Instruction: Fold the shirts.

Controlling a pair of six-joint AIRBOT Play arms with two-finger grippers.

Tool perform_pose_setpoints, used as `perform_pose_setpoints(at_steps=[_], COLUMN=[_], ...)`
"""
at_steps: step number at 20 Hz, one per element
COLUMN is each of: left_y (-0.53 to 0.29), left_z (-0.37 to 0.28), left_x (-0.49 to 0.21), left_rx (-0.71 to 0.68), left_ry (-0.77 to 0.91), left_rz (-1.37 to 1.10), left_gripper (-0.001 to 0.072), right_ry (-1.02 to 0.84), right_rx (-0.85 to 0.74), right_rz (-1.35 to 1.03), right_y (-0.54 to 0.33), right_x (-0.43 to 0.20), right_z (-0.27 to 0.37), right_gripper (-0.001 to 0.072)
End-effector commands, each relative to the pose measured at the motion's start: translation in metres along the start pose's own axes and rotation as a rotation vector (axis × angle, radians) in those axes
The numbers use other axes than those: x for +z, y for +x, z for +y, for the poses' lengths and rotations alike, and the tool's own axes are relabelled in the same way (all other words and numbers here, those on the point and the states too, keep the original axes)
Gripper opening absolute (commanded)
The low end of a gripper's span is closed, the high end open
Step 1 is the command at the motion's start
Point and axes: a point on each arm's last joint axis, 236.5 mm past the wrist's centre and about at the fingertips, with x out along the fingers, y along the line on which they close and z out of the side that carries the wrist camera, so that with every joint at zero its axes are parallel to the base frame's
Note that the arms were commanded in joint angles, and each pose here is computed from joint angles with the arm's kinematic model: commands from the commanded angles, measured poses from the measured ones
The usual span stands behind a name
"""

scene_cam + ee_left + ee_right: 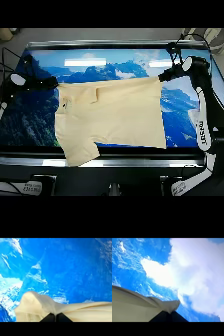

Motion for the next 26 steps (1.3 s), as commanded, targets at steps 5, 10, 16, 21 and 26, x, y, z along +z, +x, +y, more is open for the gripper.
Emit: perform_pose_setpoints(at_steps=[5,10,16,21,26], left_y=[0.012,-0.032,-0.032,-0.043,-0.096], left_z=[0.0,0.029,0.04,0.032,0.043], left_x=[-0.017,-0.095,-0.168,-0.155,-0.151], left_rx=[-0.003,0.12,0.13,0.11,0.118], left_ry=[0.006,0.131,0.05,0.027,-0.028], left_rz=[0.073,0.431,0.65,0.653,0.672], left_gripper=[0.0026,0.0026,0.0026,0.0427,0.046], right_ry=[0.037,-0.044,0.012,0.067,0.158], right_rx=[0.09,0.289,0.429,0.41,0.449], right_rz=[0.177,0.508,0.625,0.615,0.717], right_y=[0.02,-0.028,-0.021,-0.027,-0.097], right_x=[-0.047,-0.119,-0.158,-0.154,-0.192], right_z=[0.023,0.063,0.101,0.091,0.051], right_gripper=[0.0019,0.0019,0.0019,0.0428,0.0433])
